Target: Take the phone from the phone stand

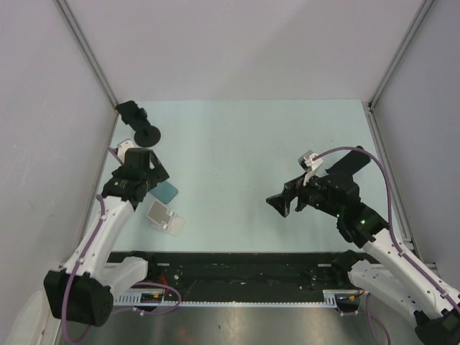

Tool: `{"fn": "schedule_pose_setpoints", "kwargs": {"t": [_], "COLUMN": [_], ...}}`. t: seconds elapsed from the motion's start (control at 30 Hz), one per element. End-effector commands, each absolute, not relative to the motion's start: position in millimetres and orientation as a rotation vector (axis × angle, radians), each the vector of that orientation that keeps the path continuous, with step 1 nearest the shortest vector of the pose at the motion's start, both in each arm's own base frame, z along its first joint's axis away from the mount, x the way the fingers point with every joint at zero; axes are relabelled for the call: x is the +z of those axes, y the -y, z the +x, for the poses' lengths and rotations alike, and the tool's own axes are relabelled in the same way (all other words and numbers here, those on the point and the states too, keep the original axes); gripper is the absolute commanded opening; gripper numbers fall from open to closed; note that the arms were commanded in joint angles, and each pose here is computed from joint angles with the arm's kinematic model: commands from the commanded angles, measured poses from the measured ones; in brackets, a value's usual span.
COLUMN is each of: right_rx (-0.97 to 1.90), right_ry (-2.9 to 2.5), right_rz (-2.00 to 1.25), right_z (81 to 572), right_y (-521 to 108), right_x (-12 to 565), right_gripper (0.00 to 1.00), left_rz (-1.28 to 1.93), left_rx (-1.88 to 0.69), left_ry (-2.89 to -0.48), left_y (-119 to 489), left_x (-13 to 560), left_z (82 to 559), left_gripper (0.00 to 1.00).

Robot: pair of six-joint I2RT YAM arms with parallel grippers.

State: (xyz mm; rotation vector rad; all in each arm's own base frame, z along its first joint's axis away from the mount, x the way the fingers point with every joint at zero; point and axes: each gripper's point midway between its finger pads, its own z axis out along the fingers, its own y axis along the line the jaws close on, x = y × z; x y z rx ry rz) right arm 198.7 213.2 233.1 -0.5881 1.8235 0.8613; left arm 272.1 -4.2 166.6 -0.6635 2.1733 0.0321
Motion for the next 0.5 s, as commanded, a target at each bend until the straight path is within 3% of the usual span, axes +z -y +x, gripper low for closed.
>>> {"fn": "schedule_pose_setpoints", "kwargs": {"t": [0.0, 0.17, 0.47], "right_rx": [0.82, 0.794, 0.782], "right_ry": [-1.905, -2.012, -2.117], "right_rz": [-0.505, -0.452, -0.347], "right_z": [205.4, 208.4, 214.5], "right_y": [-207.8, -205.1, -205.2], "right_x": [220.1, 200.0, 180.8], "right_gripper": [1.0, 1.0, 1.0], "left_rz": [-0.762, -0.965, -1.038], "left_rx": [0.08, 0.103, 0.143], "left_ry": [-2.177, -2.242, -2.423], "left_y": [-8.3, -24.8, -34.1], "left_x": [164.8, 131.4, 76.4], "left_z": [295.4, 315.1, 351.5], "left_gripper": [1.0, 1.0, 1.0]}}
